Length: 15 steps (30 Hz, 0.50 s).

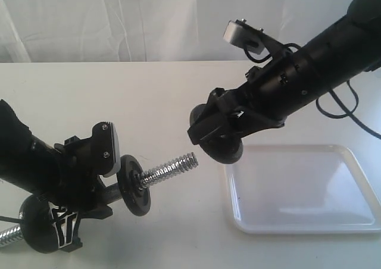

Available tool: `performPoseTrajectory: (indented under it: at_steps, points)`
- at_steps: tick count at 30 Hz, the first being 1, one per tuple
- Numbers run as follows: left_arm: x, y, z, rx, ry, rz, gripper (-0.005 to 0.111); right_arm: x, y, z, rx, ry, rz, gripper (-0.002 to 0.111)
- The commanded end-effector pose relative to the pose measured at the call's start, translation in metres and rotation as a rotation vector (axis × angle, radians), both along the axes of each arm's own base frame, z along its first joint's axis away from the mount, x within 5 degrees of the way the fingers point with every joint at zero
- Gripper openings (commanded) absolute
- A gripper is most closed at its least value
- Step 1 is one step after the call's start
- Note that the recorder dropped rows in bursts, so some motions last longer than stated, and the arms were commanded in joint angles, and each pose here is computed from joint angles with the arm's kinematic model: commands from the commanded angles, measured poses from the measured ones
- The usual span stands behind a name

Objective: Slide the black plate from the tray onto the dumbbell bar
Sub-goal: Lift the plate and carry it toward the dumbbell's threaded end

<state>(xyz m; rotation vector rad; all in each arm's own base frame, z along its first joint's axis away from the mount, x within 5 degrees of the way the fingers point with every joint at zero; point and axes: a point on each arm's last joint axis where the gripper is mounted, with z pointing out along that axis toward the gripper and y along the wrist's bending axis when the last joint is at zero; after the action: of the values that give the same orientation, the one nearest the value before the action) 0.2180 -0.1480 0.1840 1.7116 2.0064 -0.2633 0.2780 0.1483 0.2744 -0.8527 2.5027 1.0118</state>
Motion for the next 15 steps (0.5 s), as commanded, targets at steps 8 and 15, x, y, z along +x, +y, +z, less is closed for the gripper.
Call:
performPoseTrajectory:
  at_steps: [8, 15]
  points:
    - [0.003, -0.004, 0.019, -0.085, -0.054, 0.057, 0.000, 0.009, 0.012, -0.032, 0.126, 0.207, 0.019, 0.000]
    - [0.003, -0.004, 0.019, -0.085, -0.054, 0.057, 0.000, 0.013, 0.014, -0.038, 0.146, 0.237, 0.004, 0.000]
